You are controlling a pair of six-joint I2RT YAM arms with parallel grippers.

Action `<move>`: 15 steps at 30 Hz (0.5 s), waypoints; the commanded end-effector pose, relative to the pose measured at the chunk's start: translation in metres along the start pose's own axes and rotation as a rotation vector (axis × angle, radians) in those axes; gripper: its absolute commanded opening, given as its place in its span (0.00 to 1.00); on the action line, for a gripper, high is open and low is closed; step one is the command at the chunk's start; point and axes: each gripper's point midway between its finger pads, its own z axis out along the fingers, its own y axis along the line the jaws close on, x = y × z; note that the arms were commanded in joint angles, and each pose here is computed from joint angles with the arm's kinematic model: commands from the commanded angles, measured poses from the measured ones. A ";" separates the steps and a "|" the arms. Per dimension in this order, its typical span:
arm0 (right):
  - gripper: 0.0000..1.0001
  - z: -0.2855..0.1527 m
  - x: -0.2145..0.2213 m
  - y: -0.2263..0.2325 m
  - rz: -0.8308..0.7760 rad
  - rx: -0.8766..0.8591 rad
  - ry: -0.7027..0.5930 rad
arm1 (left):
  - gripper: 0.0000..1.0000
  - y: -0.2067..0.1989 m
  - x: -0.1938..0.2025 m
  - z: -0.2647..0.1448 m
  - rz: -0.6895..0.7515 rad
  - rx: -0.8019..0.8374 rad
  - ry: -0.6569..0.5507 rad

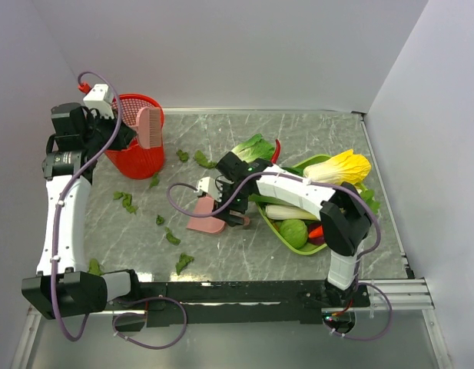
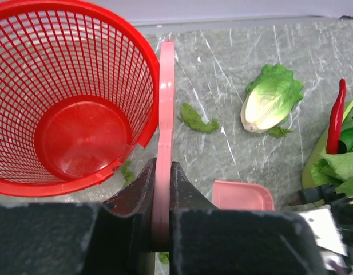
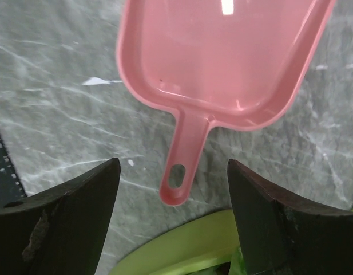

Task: Sweep away the paper scraps from the table

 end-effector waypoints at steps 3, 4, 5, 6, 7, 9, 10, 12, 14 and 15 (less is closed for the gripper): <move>0.78 0.009 0.021 -0.009 0.059 0.075 0.081 | 0.01 -0.013 -0.042 -0.019 0.069 0.025 -0.119; 0.78 0.012 0.024 -0.007 0.063 0.067 0.086 | 0.01 -0.012 -0.042 -0.019 0.070 0.020 -0.117; 0.77 0.014 0.024 -0.006 0.069 0.067 0.086 | 0.01 -0.011 -0.043 -0.020 0.073 0.015 -0.119; 0.77 0.016 0.025 -0.006 0.072 0.065 0.089 | 0.01 -0.011 -0.043 -0.020 0.078 0.015 -0.119; 0.77 0.019 0.029 -0.005 0.074 0.062 0.099 | 0.01 -0.010 -0.043 -0.021 0.078 0.012 -0.119; 0.76 0.022 0.035 -0.004 0.083 0.058 0.114 | 0.01 -0.011 -0.044 -0.022 0.078 0.015 -0.122; 0.76 0.024 0.037 -0.003 0.084 0.057 0.120 | 0.01 -0.011 -0.044 -0.021 0.077 0.017 -0.120; 0.74 0.028 0.041 -0.003 0.090 0.055 0.134 | 0.01 -0.012 -0.043 -0.021 0.069 0.022 -0.120; 0.71 0.031 0.046 -0.003 0.099 0.056 0.147 | 0.01 -0.011 -0.044 -0.020 0.068 0.019 -0.122; 0.70 0.032 0.048 -0.003 0.103 0.057 0.153 | 0.01 -0.011 -0.044 -0.019 0.065 0.022 -0.119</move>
